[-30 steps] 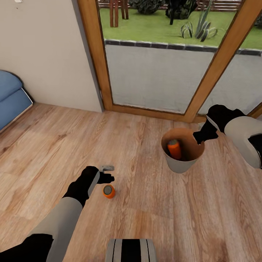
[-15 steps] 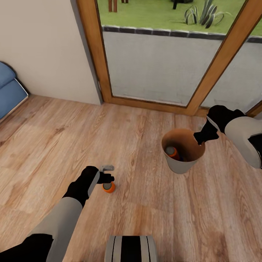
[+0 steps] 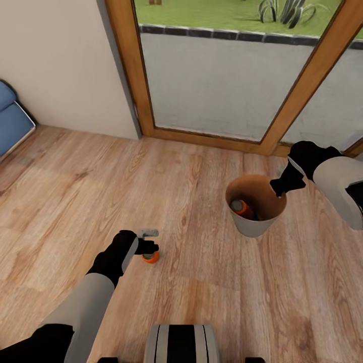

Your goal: Put the three can of soda from the living room inside the tash can in the kitchen.

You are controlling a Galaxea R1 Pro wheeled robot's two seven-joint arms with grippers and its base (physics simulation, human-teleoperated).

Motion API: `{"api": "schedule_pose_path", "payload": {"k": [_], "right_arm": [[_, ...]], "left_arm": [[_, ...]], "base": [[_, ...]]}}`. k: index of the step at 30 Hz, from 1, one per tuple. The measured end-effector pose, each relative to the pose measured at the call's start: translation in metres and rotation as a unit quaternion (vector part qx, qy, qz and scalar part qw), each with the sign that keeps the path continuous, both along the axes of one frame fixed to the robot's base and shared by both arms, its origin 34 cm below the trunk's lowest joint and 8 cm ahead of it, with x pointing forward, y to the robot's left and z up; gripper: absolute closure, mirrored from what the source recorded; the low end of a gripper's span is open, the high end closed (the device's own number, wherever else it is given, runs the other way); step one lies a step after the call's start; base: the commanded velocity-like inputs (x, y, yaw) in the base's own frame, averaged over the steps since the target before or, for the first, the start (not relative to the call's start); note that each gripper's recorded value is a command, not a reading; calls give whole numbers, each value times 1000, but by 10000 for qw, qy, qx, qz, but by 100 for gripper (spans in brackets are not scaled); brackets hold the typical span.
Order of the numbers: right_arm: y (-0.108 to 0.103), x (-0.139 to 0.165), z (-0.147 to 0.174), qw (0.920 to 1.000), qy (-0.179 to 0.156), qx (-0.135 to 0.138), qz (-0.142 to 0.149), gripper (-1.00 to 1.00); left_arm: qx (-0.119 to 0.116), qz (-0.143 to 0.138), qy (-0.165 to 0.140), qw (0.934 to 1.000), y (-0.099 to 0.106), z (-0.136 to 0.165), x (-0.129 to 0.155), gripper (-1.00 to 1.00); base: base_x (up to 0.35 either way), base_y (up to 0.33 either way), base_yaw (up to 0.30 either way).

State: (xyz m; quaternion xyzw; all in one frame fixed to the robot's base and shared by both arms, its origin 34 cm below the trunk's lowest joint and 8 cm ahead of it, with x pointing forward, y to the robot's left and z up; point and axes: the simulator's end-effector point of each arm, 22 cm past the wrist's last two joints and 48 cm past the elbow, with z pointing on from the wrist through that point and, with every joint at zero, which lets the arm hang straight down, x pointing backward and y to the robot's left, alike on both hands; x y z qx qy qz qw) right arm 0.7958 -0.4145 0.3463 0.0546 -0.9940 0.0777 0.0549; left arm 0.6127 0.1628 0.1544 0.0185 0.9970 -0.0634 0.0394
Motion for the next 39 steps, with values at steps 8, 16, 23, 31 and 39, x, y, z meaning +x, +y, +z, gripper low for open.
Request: {"api": "schedule_pose_path", "payload": {"k": [8, 16, 23, 31, 39], "right_arm": [[-5, -2, -10, 9999, 100, -99, 48, 100], [-9, -7, -31, 9995, 265, -172, 89, 100], [-11, -9, -32, 9993, 298, -220, 113, 100], [-14, -9, -32, 9989, 315, -295, 161, 100], [-14, -9, -32, 9989, 315, -300, 173, 100]], "left_arm": [[-8, -1, 103, 9999, 0, -11, -8, -100], [-12, 0, 244, 9997, -1, -26, -18, -100], [-38, 9, 212, 9998, -1, -26, -16, -100], [-40, 10, 212, 9998, -2, -26, -16, -100], [-38, 0, 239, 9997, -2, -27, -18, 100]], "base": [[0, 0, 0], [0, 0, 0], [0, 0, 0], [0, 0, 0], [0, 0, 0]]}}
